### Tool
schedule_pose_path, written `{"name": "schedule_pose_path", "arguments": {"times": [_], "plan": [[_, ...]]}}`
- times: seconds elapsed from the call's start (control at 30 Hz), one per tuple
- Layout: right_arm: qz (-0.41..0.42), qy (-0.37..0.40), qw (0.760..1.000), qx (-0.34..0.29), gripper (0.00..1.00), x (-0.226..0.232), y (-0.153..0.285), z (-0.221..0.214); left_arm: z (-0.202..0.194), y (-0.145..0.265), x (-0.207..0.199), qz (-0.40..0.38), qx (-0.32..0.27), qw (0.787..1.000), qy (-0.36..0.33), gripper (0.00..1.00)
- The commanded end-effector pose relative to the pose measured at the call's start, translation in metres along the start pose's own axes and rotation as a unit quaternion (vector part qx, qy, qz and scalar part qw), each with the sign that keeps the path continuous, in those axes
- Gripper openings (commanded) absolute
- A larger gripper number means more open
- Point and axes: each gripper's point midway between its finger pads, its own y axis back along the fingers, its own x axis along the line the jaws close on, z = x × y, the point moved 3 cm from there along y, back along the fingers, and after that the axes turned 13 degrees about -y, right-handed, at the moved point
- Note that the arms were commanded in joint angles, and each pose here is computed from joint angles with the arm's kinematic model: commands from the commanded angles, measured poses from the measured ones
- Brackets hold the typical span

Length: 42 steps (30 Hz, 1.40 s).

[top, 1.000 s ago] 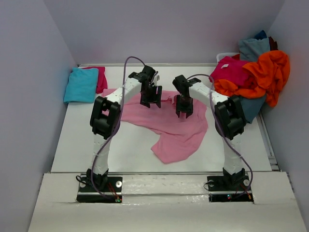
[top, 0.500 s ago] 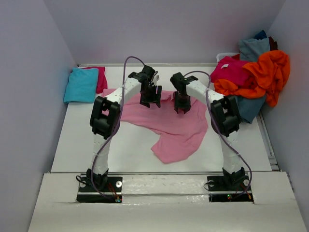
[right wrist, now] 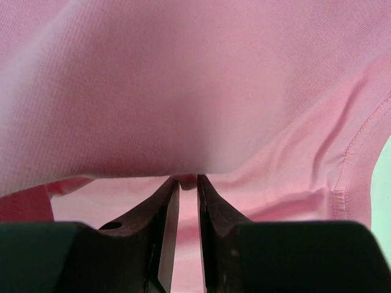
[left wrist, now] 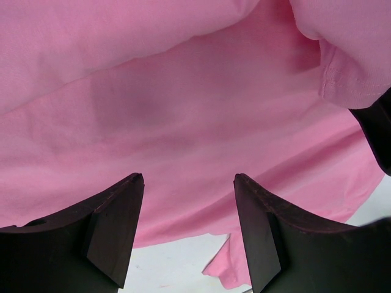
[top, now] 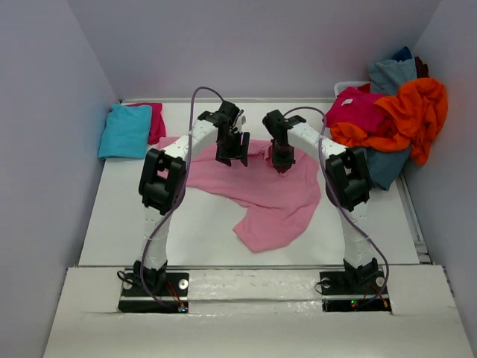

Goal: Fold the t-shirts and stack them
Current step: Smooth out the 1/3-folded T-shirt at the center of the board.

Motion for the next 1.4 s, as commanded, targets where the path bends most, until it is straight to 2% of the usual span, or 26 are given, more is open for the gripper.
{"name": "schedule_pose_path", "arguments": {"times": [0.0, 0.17, 0.3, 0.73, 1.37], "plan": [[-0.009, 0.003, 1.0, -0.008, 0.24, -0.001, 0.006, 0.0, 0.004, 0.013, -0.001, 0.002, -0.009, 1.0, -0.009, 0.73], [-0.016, 0.001, 1.0, -0.008, 0.19, -0.007, 0.009, -0.003, 0.004, 0.014, -0.001, 0.002, -0.01, 1.0, -0.009, 0.73], [-0.019, -0.003, 1.0, -0.015, 0.07, -0.011, 0.02, -0.001, 0.003, 0.015, -0.001, 0.002, -0.01, 1.0, -0.01, 0.73], [-0.005, -0.019, 0.999, -0.045, 0.07, -0.021, 0.07, 0.008, 0.002, 0.017, -0.002, 0.001, -0.013, 1.0, -0.01, 0.73], [-0.014, -0.027, 0.997, -0.07, 0.07, -0.039, 0.109, 0.018, 0.001, 0.017, -0.002, -0.001, -0.012, 1.0, -0.01, 0.73]]}}
